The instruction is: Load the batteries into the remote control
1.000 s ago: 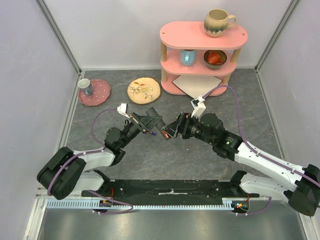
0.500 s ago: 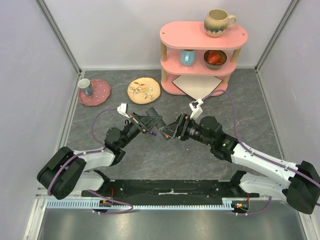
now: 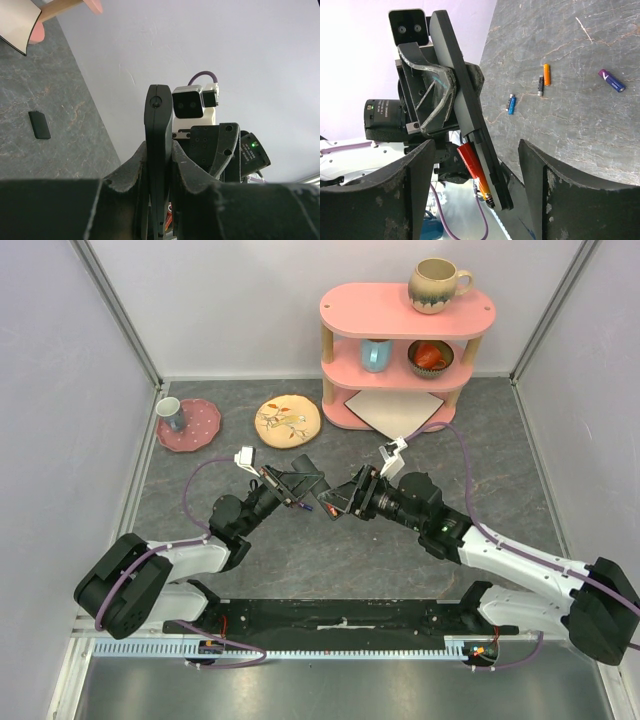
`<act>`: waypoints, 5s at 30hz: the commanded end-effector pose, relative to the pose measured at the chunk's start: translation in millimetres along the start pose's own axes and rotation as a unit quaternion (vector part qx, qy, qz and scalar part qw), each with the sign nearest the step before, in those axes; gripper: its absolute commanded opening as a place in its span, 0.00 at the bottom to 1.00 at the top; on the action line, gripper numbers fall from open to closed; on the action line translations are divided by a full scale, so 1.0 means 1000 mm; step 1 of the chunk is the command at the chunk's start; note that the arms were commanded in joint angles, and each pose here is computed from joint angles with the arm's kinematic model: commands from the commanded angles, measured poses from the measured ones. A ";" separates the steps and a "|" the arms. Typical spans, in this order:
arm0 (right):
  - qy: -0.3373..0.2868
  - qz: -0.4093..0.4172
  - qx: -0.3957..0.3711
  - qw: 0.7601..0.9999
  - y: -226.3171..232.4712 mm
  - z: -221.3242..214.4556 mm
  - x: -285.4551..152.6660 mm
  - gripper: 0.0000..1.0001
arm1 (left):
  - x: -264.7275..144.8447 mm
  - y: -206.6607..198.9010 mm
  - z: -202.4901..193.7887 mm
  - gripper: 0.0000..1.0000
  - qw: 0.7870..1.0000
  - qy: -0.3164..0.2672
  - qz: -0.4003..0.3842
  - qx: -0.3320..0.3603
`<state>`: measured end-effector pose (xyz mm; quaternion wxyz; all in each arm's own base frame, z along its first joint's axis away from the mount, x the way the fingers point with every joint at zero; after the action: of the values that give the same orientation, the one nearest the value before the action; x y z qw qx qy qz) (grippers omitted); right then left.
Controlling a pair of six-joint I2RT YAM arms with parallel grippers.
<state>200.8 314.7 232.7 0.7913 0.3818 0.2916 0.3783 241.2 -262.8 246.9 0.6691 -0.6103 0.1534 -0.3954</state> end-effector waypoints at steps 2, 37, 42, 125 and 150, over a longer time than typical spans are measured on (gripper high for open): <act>-0.012 0.002 0.010 1.000 -0.001 0.004 0.003 0.73 | 0.003 -0.035 0.006 0.02 0.997 -0.014 -0.068 0.013; -0.002 -0.007 0.023 1.000 -0.017 -0.007 0.002 0.57 | 0.006 -0.043 0.010 0.02 0.996 -0.019 -0.080 0.016; 0.008 -0.006 0.024 1.000 -0.019 -0.011 0.003 0.55 | 0.006 -0.046 0.011 0.02 0.996 -0.022 -0.084 0.017; 0.042 -0.371 -0.339 0.864 -0.145 0.045 -0.006 0.72 | -0.094 0.011 -0.020 0.02 0.995 0.059 0.070 0.043; 0.107 -0.440 -0.342 0.824 -0.245 0.074 0.074 0.77 | -0.096 0.013 -0.027 0.02 0.993 0.080 0.068 0.044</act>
<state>363.8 231.9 43.7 0.9040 -0.1452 0.3938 0.0813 167.9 -211.8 187.3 0.7032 -0.5509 0.2587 -0.3675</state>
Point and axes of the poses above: each gripper's point midway between its finger pads, its own x axis out along the fingers, its own y axis along the line the jaws close on, z = x × y, the point moved 1 cm from there along -x, back along the fingers, and after that the axes turned 6 degrees about -x, right-handed, at the moved point
